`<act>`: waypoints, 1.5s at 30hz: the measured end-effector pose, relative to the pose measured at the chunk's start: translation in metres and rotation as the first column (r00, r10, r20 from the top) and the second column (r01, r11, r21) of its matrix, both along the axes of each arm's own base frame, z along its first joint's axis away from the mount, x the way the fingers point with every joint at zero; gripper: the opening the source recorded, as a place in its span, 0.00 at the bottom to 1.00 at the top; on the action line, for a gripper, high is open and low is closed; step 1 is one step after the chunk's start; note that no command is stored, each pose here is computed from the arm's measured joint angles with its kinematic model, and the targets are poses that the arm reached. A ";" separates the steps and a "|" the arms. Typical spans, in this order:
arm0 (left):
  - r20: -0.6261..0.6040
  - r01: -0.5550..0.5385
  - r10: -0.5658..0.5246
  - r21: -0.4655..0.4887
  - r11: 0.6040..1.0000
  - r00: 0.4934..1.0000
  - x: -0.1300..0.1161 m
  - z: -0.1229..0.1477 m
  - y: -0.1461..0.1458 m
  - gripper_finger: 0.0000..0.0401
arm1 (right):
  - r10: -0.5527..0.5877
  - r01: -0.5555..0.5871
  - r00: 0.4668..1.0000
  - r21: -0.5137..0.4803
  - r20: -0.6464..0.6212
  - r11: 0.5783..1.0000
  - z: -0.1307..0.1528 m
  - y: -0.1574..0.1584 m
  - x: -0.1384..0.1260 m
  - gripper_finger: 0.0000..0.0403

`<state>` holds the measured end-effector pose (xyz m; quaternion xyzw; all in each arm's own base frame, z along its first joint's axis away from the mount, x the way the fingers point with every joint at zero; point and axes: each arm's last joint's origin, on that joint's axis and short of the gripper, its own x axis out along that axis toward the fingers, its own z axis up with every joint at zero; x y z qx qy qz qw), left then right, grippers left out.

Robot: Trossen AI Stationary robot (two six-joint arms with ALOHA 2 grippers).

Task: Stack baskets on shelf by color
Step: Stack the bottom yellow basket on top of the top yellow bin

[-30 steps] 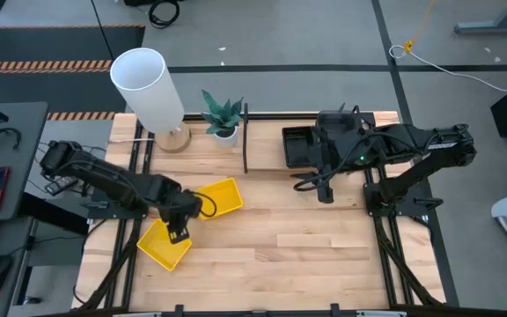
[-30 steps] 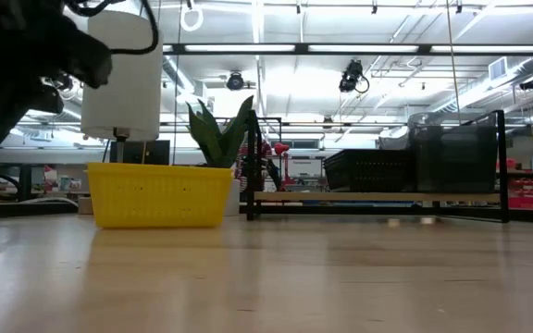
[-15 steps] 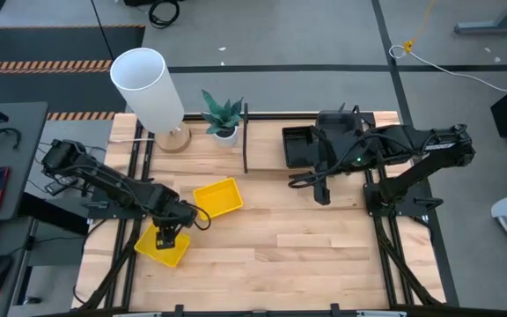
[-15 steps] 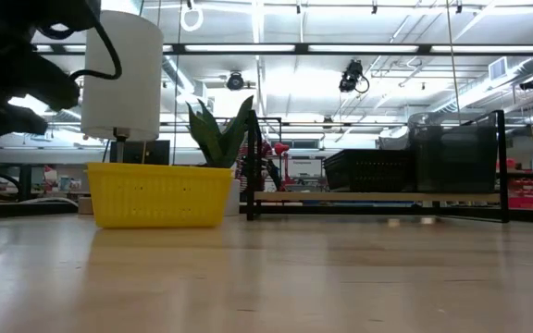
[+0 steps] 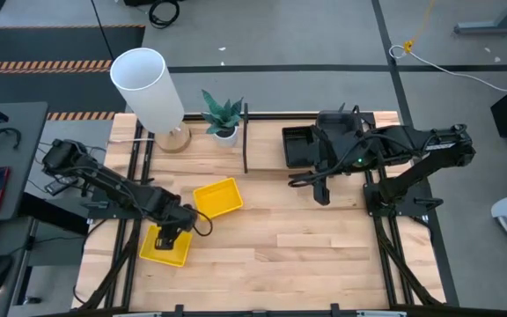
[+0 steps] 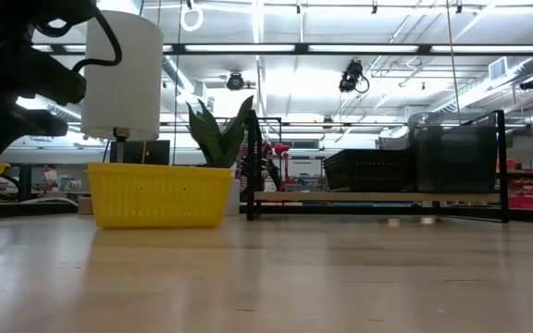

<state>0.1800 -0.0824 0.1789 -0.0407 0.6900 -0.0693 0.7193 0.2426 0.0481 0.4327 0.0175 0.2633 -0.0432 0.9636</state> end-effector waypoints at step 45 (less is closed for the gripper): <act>0.289 -0.463 0.501 -0.191 0.865 0.816 0.070 0.085 0.064 0.01 | 0.070 -0.069 0.997 -0.062 0.015 0.996 0.003 -0.013 0.004 0.38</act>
